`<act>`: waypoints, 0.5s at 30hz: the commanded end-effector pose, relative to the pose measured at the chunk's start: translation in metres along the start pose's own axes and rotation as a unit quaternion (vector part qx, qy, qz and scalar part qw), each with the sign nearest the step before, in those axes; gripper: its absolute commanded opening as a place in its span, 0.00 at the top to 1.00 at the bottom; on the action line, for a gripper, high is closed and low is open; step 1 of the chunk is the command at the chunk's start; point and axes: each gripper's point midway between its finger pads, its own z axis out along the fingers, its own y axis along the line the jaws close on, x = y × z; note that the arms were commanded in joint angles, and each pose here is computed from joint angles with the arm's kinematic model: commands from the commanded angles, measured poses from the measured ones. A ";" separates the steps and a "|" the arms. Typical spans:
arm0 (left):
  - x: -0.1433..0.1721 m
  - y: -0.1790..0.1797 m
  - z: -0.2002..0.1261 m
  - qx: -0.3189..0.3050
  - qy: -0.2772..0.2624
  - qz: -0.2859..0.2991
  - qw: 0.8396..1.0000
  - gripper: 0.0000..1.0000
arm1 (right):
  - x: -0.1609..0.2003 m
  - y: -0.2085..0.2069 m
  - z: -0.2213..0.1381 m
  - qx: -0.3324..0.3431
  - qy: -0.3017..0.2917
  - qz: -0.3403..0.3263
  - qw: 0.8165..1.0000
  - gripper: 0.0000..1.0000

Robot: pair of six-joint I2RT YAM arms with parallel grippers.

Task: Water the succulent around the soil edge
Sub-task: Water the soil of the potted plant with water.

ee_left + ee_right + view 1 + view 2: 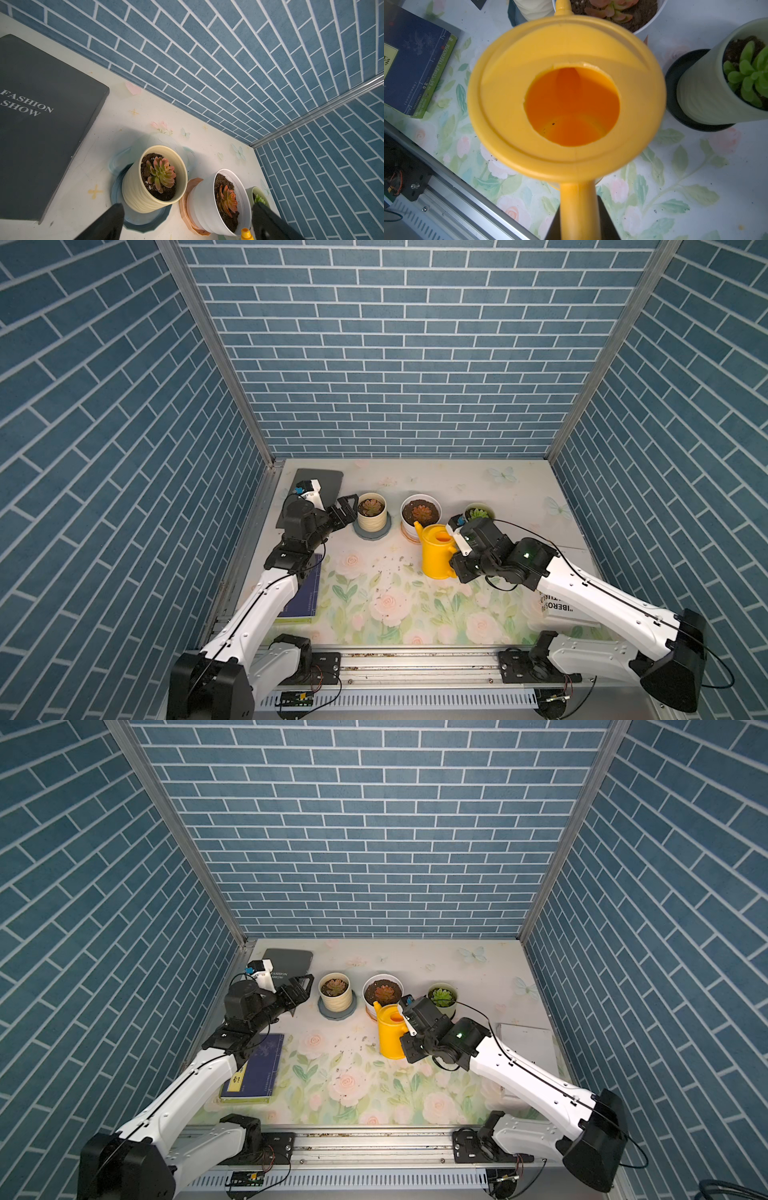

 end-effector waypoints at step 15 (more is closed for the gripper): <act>0.001 -0.003 0.001 0.009 0.002 0.004 1.000 0.00 | -0.006 0.004 -0.009 0.041 0.003 0.012 0.999 1.00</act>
